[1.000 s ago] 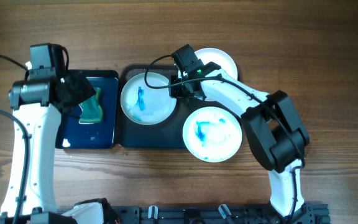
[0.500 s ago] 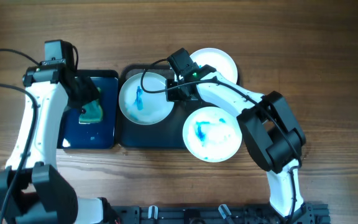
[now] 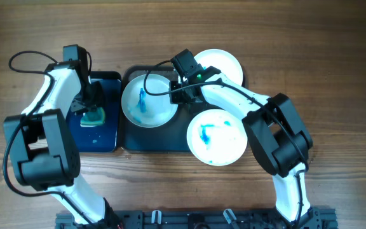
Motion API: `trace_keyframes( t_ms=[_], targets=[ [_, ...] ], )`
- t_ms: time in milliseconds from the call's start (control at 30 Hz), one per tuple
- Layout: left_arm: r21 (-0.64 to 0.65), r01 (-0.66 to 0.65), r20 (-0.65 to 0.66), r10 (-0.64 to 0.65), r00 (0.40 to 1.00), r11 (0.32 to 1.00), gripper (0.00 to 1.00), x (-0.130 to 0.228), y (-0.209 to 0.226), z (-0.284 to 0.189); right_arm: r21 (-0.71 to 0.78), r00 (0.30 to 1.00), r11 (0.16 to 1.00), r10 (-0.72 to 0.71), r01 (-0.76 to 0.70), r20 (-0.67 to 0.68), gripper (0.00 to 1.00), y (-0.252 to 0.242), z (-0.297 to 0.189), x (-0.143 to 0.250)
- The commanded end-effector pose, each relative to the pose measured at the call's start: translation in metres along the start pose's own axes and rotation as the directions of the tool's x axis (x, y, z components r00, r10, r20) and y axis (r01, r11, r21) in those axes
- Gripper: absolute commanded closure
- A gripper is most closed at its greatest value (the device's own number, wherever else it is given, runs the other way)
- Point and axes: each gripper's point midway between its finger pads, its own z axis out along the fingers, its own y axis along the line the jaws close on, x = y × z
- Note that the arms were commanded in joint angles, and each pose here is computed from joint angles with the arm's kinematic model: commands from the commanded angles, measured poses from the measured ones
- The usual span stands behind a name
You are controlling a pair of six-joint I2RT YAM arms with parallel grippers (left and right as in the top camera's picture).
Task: Clean dirty plates on tray and stack at the side
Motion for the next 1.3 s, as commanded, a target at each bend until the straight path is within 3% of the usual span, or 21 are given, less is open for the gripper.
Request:
trace_keyframes(
  t_ms=[0, 33, 67, 200, 300, 400, 533, 633, 800, 867, 967, 1133, 1200, 1267],
  targets=[
    [0.003, -0.007, -0.021, 0.007, 1.000, 1.000, 0.65, -0.001, -0.001, 0.020, 0.021, 0.999, 1.000, -0.019, 0.020, -0.044, 0.96, -0.004, 0.013, 0.016],
    [0.003, -0.006, -0.022, 0.007, 1.000, 1.000, 0.86, -0.001, -0.001, 0.021, 0.021, 0.999, 1.000, -0.019, 0.020, -0.044, 0.95, -0.004, 0.013, 0.016],
    [0.003, -0.007, -0.020, 0.007, 1.000, 1.000, 0.96, -0.001, -0.002, 0.021, 0.021, 0.999, 1.000, -0.019, 0.020, -0.044, 0.95, -0.004, 0.013, 0.016],
    [0.025, -0.002, -0.013, 0.002, 1.000, 1.000, 0.96, -0.002, -0.004, 0.010, 0.014, 0.999, 1.000, -0.019, 0.020, -0.048, 0.96, -0.002, 0.013, 0.017],
    [0.080, -0.003, 0.049, -0.001, 0.999, 0.997, 0.96, -0.014, -0.009, -0.040, 0.014, 0.999, 1.000, -0.015, 0.016, -0.042, 0.96, -0.003, 0.007, 0.013],
    [0.247, -0.025, 0.141, -0.010, 0.990, 0.969, 0.96, -0.023, -0.032, -0.097, 0.026, 0.999, 1.000, 0.008, -0.007, -0.047, 0.96, -0.011, -0.005, 0.009],
    [0.403, -0.096, 0.142, 0.042, 0.989, 0.910, 0.96, -0.008, -0.071, -0.122, 0.014, 0.995, 1.000, 0.008, -0.007, -0.102, 0.96, -0.024, -0.018, 0.014],
    [0.410, -0.144, 0.117, 0.105, 0.988, 0.901, 0.96, 0.005, -0.102, -0.113, 0.033, 0.990, 0.999, 0.036, -0.032, -0.134, 0.96, -0.036, -0.019, 0.020],
    [0.392, -0.065, 0.027, 0.059, 0.998, 0.918, 0.96, 0.015, -0.148, -0.073, 0.039, 0.990, 0.999, 0.039, -0.034, -0.135, 0.96, -0.038, -0.016, 0.021],
    [0.304, -0.056, 0.004, 0.058, 0.998, 0.951, 0.96, 0.022, -0.154, -0.046, 0.039, 0.990, 0.999, 0.041, -0.036, -0.134, 0.96, -0.038, -0.016, 0.020],
    [0.269, -0.109, -0.043, 0.125, 0.991, 0.957, 0.96, 0.040, -0.175, -0.012, 0.038, 0.990, 0.999, 0.041, -0.036, -0.132, 0.96, -0.038, -0.016, 0.020],
    [0.141, -0.091, -0.153, 0.112, 0.982, 0.986, 0.96, 0.066, -0.165, 0.024, 0.043, 0.991, 0.998, 0.041, -0.036, -0.131, 0.96, -0.039, -0.016, 0.020],
    [0.207, -0.183, -0.187, 0.223, 0.957, 0.961, 0.96, 0.078, -0.170, 0.020, 0.046, 0.990, 0.998, 0.050, -0.045, -0.128, 0.96, -0.039, -0.016, 0.019],
    [0.433, -0.325, -0.218, 0.447, 0.867, 0.841, 0.96, 0.106, -0.192, 0.005, 0.055, 0.990, 0.997, 0.066, -0.059, -0.121, 0.96, -0.040, -0.015, 0.018]
  ],
)
